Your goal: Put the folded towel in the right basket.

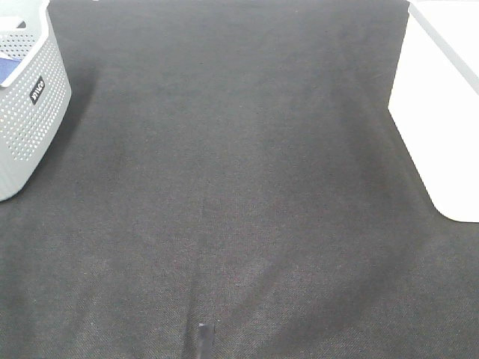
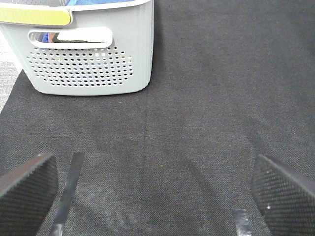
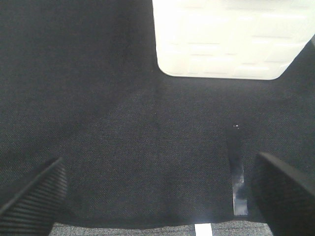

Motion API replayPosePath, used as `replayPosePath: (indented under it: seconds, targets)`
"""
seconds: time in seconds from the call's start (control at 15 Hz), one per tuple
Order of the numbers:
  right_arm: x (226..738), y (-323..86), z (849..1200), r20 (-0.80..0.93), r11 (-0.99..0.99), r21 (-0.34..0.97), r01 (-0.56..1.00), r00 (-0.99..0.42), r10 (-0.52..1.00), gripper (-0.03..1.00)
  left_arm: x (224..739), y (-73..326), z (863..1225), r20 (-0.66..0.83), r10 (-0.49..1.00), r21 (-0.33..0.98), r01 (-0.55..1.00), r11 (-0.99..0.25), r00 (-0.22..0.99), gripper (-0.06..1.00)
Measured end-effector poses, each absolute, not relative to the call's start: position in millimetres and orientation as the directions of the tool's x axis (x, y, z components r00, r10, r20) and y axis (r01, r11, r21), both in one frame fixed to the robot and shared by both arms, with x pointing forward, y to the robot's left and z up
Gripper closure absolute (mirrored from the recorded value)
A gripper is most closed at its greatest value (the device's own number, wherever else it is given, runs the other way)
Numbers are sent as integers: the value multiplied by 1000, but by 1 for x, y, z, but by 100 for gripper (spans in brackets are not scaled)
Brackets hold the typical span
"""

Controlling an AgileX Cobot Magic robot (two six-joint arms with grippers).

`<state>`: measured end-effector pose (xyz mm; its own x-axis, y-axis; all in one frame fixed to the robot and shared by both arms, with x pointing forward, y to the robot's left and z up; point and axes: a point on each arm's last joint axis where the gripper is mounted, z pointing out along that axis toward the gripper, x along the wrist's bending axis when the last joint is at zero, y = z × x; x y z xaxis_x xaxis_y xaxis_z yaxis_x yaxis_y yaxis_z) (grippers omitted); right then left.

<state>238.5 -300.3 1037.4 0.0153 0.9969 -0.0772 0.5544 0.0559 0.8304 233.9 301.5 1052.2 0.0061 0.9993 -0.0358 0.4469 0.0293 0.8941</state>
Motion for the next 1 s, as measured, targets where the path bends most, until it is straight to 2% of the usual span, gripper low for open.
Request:
replayPosePath:
  seconds: [1.0]
  targets:
    - [239,-299,1036,-37,20,830,557,20,999,1,234,302,1052,-36,999,894,447,29,6,-5]
